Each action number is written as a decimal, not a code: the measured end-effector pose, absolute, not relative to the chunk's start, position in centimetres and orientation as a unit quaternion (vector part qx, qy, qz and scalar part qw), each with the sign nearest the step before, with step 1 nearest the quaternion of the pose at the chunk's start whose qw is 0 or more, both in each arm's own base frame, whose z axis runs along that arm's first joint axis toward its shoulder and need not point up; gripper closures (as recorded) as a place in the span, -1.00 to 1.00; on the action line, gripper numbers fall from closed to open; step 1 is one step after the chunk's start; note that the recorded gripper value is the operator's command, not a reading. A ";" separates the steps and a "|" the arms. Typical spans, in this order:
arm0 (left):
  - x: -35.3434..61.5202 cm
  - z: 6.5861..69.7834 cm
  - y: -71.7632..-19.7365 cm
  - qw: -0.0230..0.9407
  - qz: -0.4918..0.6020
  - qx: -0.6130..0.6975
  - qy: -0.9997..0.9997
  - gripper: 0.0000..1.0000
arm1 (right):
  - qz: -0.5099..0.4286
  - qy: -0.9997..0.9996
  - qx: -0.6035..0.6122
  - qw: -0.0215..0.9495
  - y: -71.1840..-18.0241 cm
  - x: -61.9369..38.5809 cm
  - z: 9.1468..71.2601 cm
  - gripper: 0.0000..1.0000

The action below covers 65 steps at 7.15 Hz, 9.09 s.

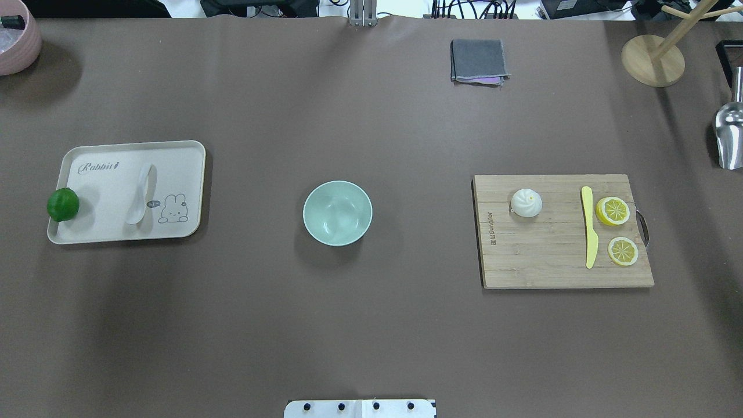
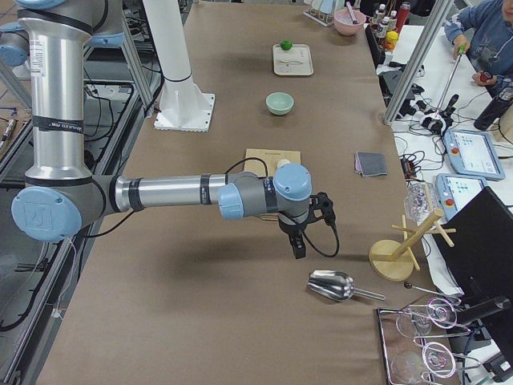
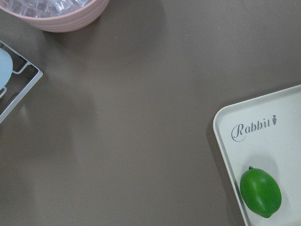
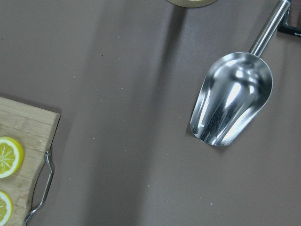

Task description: Put spoon and bun in bowl

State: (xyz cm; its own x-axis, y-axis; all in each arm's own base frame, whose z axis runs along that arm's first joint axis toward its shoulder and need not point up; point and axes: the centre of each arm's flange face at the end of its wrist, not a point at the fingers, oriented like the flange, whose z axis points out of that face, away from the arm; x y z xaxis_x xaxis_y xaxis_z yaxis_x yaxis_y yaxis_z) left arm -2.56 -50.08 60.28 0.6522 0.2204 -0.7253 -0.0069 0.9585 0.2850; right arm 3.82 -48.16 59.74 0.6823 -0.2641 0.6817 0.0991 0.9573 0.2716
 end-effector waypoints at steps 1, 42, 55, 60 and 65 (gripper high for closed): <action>-2.6 60.2 -50.1 0.900 0.063 0.130 0.412 -0.97 | -0.100 -0.385 0.106 0.911 -48.2 3.8 59.8 -1.00; 47.4 21.2 -52.4 0.867 0.034 0.036 0.496 1.00 | 0.005 -0.448 0.085 0.890 -45.3 -32.8 40.7 -0.99; 52.4 17.0 -53.4 0.862 0.010 0.074 0.501 -0.93 | -0.004 -0.420 0.088 0.903 -45.9 -37.7 42.0 1.00; 35.1 26.5 -57.4 0.855 0.073 0.095 0.505 -0.93 | 0.055 -0.479 0.102 0.870 -45.8 -44.0 27.9 1.00; 23.6 35.9 -59.0 0.859 0.107 0.113 0.488 -0.94 | 0.109 -0.486 0.115 0.859 -41.6 -57.8 11.9 -0.46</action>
State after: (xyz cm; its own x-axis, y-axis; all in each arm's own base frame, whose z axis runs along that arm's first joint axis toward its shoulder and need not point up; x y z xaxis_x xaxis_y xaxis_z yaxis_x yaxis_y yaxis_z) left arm 23.59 -58.99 35.89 0.5015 0.2951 -0.8133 -0.0739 0.9512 0.2995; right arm -57.81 -41.61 11.88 0.5036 0.0761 0.8606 -0.2995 0.9497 0.0914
